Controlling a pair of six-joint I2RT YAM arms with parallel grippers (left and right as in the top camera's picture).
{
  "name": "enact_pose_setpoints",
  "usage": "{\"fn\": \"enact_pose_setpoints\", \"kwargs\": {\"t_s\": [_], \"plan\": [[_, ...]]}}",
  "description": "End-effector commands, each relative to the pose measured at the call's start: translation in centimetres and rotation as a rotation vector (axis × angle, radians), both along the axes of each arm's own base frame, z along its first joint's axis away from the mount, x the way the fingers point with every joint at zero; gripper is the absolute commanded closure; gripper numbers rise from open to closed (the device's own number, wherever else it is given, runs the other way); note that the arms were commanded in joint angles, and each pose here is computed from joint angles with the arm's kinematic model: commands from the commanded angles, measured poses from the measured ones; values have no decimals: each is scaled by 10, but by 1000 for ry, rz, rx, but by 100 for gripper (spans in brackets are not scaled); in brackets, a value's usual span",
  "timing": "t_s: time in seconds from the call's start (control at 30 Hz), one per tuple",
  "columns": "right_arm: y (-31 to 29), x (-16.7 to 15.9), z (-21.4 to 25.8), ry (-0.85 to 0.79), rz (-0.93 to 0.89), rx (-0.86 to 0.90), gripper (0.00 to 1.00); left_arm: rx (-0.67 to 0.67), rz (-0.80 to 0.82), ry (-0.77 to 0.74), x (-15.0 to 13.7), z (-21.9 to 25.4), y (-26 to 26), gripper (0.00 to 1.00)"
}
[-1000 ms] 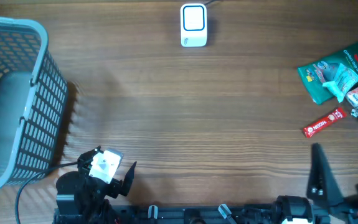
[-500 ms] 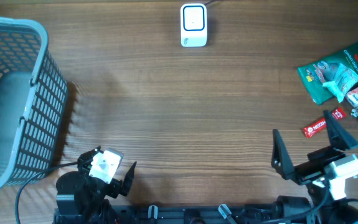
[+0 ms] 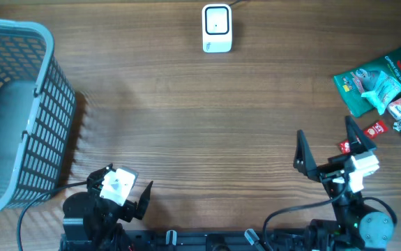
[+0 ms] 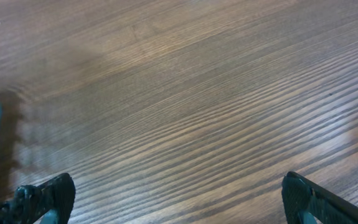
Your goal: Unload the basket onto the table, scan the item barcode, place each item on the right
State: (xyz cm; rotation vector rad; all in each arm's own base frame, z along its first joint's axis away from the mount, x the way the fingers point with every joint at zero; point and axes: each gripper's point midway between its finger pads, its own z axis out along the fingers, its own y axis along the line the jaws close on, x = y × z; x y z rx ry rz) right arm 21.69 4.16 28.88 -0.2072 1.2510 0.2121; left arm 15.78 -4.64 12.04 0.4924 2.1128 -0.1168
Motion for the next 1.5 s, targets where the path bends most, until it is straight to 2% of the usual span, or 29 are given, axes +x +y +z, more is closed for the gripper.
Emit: {"fn": "enact_pose_setpoints", "kwargs": {"t_s": [0.0,0.27,0.57,1.47], "plan": [[-4,7,-21,-4,-14,20,1,-5,-10,1,0,-1,-2,0],[-17,18,-50,61,-80,60,0,-5,-10,2,0,-1,-2,0],[-31,29,-110,313,-166,84,0,-5,-10,1,0,-1,-2,0],[-35,29,-111,311,-196,63,0,-5,-10,1,0,-1,-2,0]]}}
